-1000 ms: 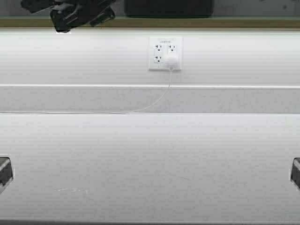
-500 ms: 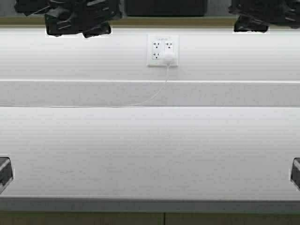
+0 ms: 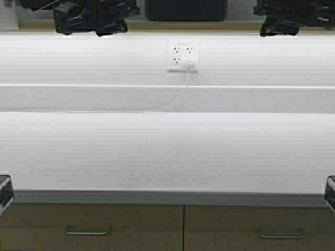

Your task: Open the cabinet, put the pot inside, then close it

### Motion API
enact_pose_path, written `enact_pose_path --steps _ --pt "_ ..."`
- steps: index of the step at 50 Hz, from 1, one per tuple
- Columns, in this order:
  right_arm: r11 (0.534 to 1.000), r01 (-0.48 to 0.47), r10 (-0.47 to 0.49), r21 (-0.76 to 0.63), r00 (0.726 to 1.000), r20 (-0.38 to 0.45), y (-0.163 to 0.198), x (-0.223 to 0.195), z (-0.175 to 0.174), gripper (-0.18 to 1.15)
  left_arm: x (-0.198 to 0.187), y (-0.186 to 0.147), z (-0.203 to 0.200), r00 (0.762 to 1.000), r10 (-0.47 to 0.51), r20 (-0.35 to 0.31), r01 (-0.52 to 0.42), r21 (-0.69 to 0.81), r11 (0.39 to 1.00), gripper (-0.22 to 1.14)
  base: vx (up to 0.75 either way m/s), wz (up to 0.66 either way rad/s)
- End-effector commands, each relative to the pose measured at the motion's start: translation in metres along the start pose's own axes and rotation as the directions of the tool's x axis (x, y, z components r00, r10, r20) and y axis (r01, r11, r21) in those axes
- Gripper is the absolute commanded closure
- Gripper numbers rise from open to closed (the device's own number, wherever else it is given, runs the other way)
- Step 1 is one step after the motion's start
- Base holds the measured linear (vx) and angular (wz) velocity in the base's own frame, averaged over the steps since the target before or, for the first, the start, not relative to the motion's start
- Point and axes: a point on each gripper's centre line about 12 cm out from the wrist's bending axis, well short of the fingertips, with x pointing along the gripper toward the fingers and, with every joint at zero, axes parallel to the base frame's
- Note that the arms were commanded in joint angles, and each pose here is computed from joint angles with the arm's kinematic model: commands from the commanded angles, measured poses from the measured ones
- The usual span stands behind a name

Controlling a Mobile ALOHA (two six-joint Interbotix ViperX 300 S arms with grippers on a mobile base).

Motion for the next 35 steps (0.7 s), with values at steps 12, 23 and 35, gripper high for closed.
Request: enact_pose_path --steps 12,23,35 --pt "1.0 0.006 -0.006 -0.02 1.0 -0.002 0.002 -0.007 0.013 0.89 0.002 0.025 0.006 0.997 0.074 -0.003 -0.074 -0.017 0.997 0.88 -0.25 -0.06" --pt "0.999 0.046 -0.046 -0.026 0.999 0.004 -0.007 -0.004 0.028 0.89 0.005 0.056 0.013 0.987 0.156 -0.042 -0.157 -0.023 0.987 0.88 -0.29 -0.05" --pt "0.978 0.211 -0.211 -0.005 0.977 0.026 -0.057 -0.003 0.047 0.89 0.006 0.099 0.026 0.96 0.262 -0.097 -0.255 0.079 0.964 0.88 -0.26 -0.01"
